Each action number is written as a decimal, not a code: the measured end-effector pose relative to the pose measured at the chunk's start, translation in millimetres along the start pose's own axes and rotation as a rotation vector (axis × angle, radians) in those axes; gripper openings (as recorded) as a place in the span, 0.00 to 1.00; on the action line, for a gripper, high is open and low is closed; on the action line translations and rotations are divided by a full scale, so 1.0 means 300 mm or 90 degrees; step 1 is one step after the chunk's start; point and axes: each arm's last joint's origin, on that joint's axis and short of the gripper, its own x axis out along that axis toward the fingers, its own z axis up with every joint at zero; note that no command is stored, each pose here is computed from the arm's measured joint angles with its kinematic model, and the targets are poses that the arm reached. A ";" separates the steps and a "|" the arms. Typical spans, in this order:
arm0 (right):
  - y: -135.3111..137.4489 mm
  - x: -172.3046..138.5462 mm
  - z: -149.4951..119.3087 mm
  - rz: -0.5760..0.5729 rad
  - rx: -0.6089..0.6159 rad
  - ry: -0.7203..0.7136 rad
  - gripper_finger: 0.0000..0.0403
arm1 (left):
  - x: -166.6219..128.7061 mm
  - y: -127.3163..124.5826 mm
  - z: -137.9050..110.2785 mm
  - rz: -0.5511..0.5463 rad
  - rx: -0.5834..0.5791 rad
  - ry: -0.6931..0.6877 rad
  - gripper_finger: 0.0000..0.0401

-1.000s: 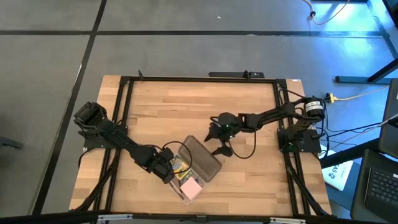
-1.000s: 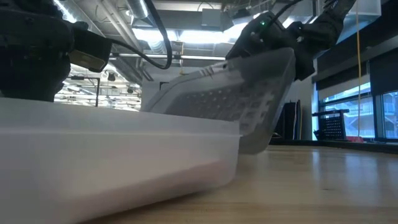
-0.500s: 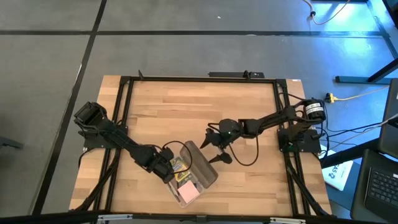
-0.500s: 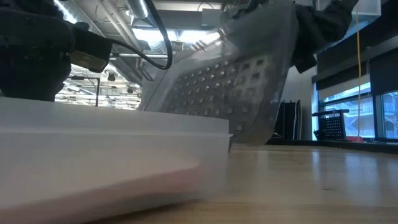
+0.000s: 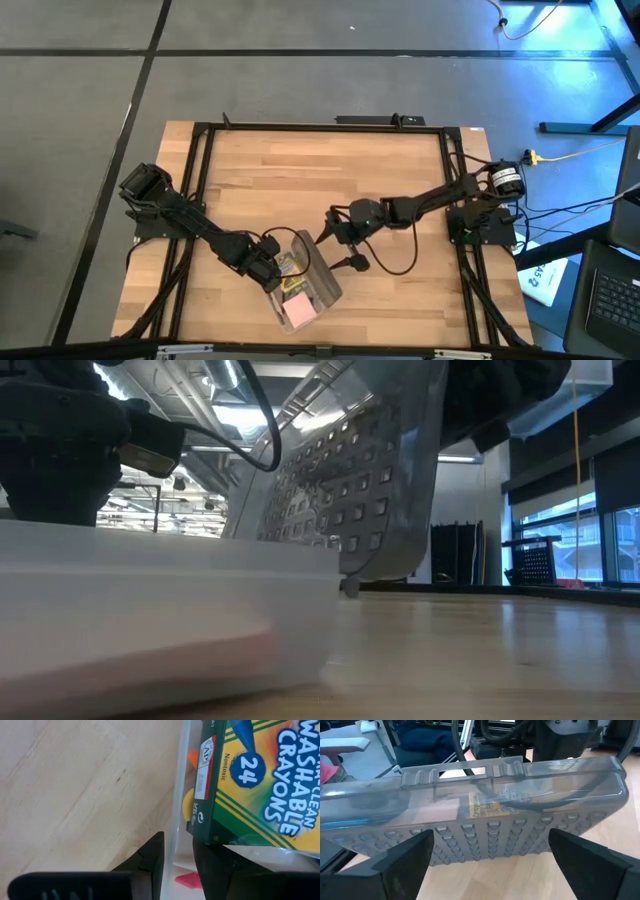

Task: Pack school essentials
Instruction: Close the supply box

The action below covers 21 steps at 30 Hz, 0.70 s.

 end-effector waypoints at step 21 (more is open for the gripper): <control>0.010 0.101 0.032 0.024 -0.047 -0.008 0.98 | 0.000 0.002 -0.001 0.004 -0.001 0.000 0.24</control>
